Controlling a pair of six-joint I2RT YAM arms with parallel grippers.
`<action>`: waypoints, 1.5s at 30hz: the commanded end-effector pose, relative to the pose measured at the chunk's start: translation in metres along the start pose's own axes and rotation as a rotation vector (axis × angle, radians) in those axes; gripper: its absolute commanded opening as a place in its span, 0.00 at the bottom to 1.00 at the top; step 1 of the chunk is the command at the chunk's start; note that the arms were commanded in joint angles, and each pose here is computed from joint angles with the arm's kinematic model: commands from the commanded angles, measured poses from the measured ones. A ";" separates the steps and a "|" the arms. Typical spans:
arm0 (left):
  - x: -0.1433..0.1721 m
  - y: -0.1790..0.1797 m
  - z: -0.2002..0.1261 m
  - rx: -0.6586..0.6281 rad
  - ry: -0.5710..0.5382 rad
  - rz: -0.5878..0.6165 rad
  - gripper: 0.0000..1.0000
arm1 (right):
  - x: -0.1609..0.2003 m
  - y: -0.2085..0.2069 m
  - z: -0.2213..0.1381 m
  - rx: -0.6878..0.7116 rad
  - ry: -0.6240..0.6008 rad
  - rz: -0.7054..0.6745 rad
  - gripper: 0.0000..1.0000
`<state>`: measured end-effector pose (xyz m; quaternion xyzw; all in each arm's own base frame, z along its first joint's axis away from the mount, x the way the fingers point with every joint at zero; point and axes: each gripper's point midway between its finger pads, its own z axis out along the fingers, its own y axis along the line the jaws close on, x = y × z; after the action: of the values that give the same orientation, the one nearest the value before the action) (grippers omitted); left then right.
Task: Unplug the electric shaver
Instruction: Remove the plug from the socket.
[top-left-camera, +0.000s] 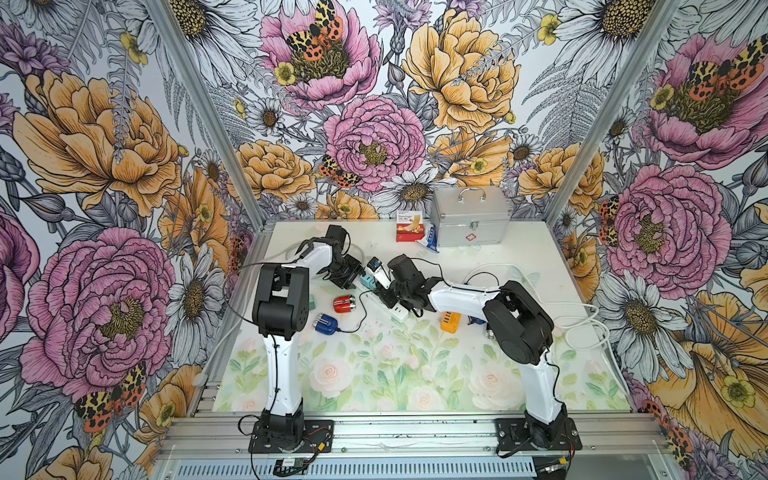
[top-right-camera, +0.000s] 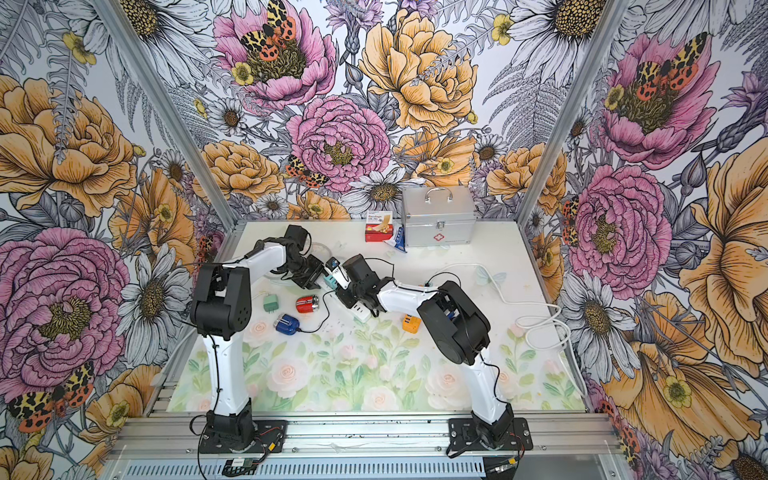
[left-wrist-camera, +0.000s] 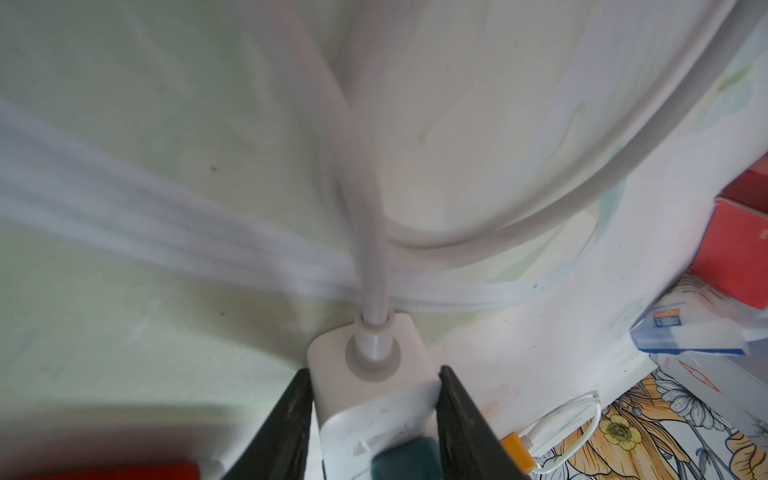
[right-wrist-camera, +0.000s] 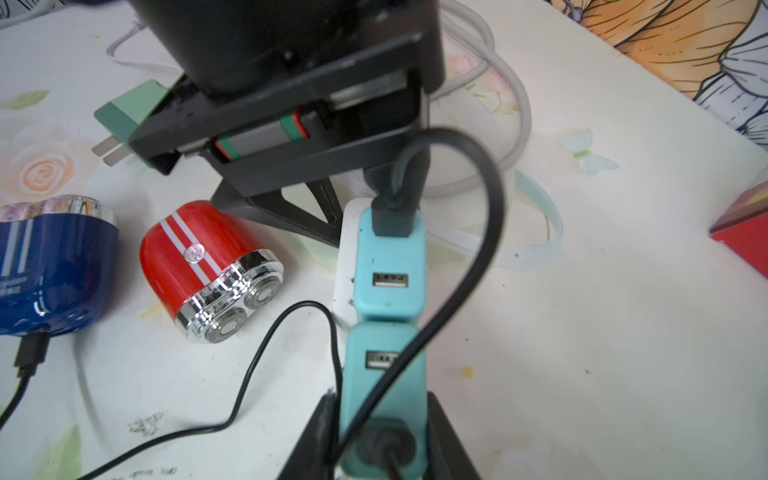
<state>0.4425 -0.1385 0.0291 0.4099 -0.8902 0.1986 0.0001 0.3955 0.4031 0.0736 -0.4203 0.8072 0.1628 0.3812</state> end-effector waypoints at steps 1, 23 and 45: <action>0.012 0.015 0.025 -0.071 0.030 0.001 0.35 | -0.044 0.014 -0.025 0.047 -0.099 -0.115 0.10; 0.014 0.015 0.030 -0.083 0.029 0.014 0.33 | -0.045 0.026 -0.034 -0.001 -0.110 -0.069 0.08; 0.015 0.010 0.035 -0.082 0.030 0.012 0.32 | -0.045 0.026 -0.038 -0.161 -0.122 0.152 0.08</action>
<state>0.4394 -0.1496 0.0295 0.3996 -0.8957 0.1948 0.0074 0.3917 0.3912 0.0772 -0.3649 0.8369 0.2045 0.3529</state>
